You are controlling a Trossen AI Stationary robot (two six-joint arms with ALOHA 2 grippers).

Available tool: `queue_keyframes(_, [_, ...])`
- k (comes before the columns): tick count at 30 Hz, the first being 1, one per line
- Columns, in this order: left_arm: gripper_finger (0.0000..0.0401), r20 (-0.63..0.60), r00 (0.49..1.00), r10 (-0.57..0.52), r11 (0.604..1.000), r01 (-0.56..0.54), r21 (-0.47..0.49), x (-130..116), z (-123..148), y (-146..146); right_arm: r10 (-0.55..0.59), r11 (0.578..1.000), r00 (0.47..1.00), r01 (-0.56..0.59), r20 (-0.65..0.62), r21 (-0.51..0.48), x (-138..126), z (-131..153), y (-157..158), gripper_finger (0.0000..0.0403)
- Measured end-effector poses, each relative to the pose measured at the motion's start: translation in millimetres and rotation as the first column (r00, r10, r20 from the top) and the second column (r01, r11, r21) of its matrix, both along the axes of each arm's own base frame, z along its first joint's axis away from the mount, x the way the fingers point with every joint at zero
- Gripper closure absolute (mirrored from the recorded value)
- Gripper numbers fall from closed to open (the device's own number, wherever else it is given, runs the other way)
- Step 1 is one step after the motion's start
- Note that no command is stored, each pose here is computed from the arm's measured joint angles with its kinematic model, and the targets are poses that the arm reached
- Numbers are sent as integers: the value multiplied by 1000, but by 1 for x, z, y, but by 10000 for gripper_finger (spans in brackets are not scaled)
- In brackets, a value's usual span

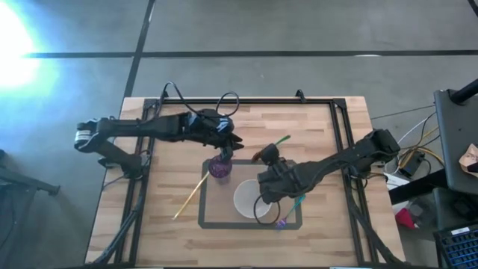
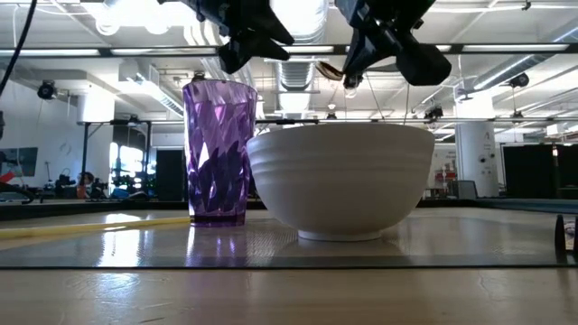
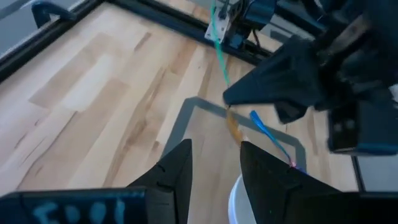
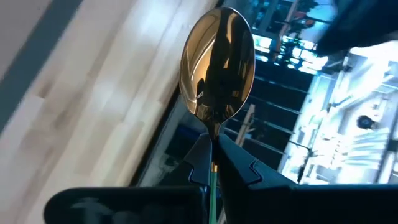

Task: Pick & Place Utensil
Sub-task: Put the green spoon on the white bowl

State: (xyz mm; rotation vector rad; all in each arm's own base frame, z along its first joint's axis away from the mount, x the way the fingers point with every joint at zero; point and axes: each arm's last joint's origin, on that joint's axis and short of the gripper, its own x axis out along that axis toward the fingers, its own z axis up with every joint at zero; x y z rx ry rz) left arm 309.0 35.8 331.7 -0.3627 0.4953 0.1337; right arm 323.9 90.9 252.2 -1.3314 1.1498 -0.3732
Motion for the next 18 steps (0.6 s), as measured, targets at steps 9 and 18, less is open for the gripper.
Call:
queue_keyframes(9, [275,-20,1000,-20,1000,20,5,25,-23,-2,-2,1000,1000,2,-1,-12,0,0,0,394])
queue_keyframes(18, [275,2,998,-56,998,56,17,33,-27,-11,-3,1000,1000,3,-1,-11,0,0,-1,394])
